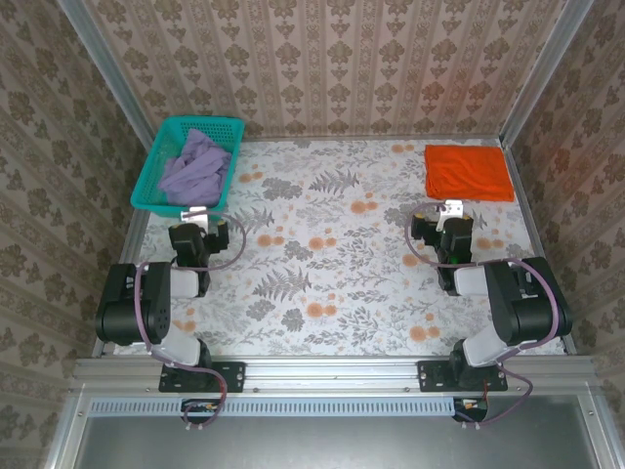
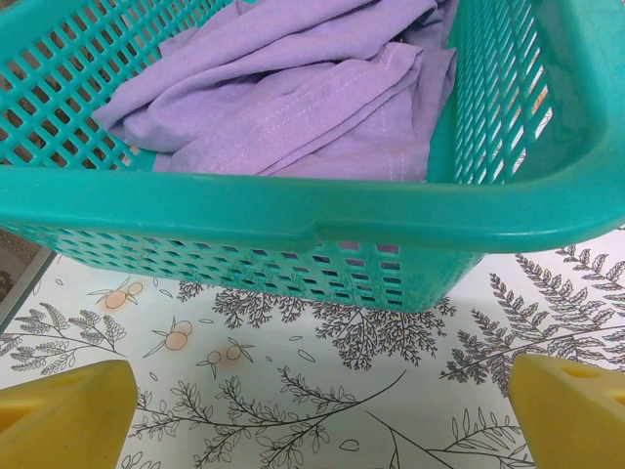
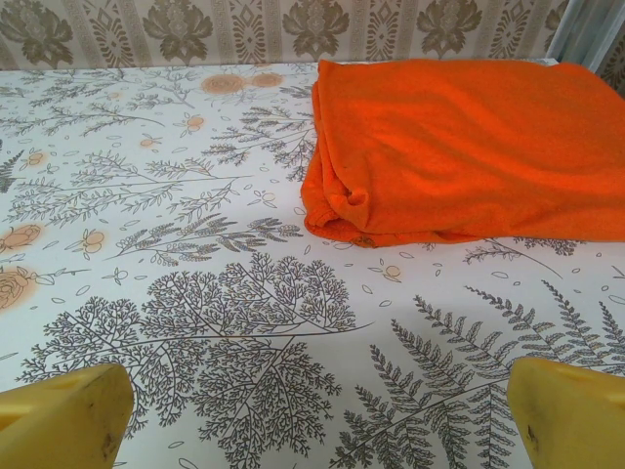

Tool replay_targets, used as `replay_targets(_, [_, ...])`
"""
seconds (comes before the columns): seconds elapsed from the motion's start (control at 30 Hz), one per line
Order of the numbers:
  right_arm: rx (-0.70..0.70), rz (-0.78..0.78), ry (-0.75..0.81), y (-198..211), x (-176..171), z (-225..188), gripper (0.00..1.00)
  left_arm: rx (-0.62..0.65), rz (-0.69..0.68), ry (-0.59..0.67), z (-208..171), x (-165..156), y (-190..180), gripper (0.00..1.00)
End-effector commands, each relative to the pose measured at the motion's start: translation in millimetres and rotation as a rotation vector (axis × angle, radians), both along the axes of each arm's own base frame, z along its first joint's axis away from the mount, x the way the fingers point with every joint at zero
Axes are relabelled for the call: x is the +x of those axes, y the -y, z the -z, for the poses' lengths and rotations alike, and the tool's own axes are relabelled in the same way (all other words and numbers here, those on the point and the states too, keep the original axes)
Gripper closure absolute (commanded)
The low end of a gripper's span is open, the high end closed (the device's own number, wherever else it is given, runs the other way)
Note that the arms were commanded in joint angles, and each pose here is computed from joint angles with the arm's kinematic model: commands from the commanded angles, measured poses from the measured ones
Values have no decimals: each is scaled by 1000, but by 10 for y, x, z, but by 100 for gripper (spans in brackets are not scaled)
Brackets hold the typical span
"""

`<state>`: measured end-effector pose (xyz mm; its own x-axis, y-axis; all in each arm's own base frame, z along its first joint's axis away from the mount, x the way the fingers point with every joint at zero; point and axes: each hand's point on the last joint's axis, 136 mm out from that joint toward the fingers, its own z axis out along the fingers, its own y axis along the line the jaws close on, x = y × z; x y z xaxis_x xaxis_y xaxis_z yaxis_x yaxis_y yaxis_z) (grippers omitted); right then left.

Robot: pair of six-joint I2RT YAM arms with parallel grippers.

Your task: Fold and stack the t-shirts

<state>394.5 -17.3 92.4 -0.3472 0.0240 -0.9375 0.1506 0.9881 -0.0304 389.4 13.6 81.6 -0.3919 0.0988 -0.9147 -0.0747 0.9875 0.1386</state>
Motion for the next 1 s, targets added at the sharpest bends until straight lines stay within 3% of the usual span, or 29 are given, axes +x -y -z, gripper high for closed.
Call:
replay_targets(0.0, [19, 3, 34, -3, 17, -76, 0, -27, 8, 49, -145, 74, 30, 0])
replay_targets(0.27, [17, -56, 44, -91, -5, -158, 0, -19, 2, 64, -208, 62, 22, 0])
replay_targets(0.47, [10, -5, 63, -3, -231, -580, 0, 17, 55, 74, -606, -27, 163, 0])
replay_targets(0.53, [20, 21, 88, 40, -362, -754, 0, 3, 52, 159, -915, -58, 183, 0])
replay_targets(0.6, [121, 131, 147, 172, -535, -1015, 0, -58, -12, 244, -1255, -104, 107, 0])
replay_targets(0.67, [296, 382, 183, 478, -836, -1172, 0, -154, -98, 270, -1561, -126, -6, 0])
replay_targets(0.7, [340, 420, 183, 517, -946, -1276, 1, -205, -111, 271, -1686, -112, -28, 0])
replay_targets(0.83, [287, 194, 88, 213, -954, -1653, 0, -392, -66, 264, -2054, -88, 36, 0])
replay_targets(0.97, [341, 108, 24, 31, -899, -1824, 0, -652, -280, 339, -2043, -199, -377, 0])
